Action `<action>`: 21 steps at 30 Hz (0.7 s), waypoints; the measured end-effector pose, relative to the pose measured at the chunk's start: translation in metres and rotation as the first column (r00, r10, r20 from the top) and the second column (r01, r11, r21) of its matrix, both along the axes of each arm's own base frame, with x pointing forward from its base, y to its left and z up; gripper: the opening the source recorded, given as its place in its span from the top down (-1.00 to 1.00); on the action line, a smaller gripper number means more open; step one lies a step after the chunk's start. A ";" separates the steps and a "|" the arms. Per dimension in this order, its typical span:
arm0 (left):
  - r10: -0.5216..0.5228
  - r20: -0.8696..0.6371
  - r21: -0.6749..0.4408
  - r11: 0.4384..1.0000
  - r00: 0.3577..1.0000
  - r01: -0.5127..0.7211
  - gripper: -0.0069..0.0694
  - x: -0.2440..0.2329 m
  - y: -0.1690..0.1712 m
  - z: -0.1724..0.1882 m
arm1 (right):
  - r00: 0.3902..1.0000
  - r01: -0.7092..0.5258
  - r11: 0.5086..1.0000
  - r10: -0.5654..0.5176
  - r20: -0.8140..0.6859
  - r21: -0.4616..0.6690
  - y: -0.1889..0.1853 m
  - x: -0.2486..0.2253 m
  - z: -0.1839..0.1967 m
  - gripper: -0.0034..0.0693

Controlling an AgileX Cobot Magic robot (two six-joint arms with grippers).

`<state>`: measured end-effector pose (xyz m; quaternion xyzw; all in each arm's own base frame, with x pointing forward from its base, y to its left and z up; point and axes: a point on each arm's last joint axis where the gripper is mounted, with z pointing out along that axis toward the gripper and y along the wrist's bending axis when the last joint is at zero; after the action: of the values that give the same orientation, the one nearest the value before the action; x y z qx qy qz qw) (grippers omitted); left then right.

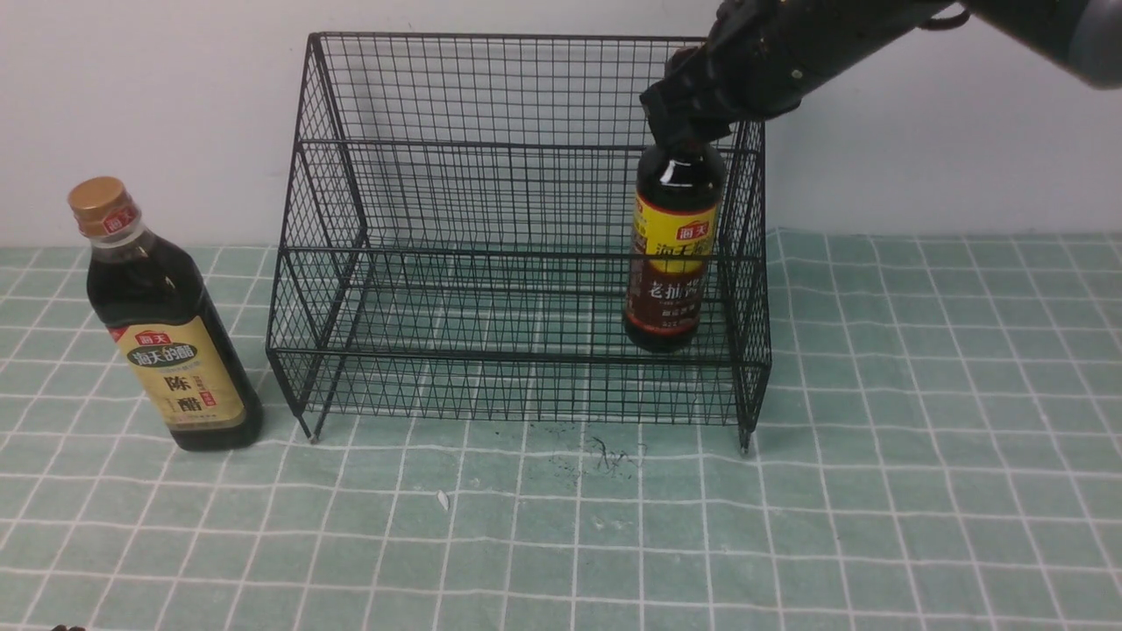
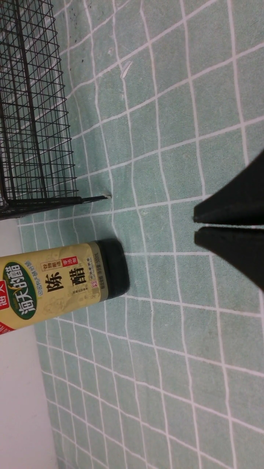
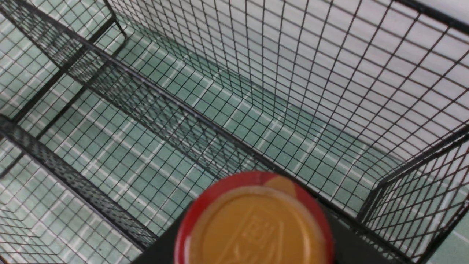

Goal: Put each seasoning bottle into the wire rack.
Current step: Use the right arm to put the condiment bottle back on the shelf, then use the left arm to grab the condiment bottle closest to it

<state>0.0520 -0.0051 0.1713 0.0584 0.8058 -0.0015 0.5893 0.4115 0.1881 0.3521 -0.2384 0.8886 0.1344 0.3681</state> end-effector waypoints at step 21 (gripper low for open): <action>0.000 0.000 0.000 1.000 1.000 0.000 0.84 0.000 0.000 0.000 | 0.832 0.308 0.925 -0.375 0.409 0.220 -0.153 -0.285 0.211 0.84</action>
<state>0.0520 -0.0051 0.1713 0.0584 0.8058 -0.0015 0.5893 0.1264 0.0356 0.5627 -0.0724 0.7970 0.0726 0.5951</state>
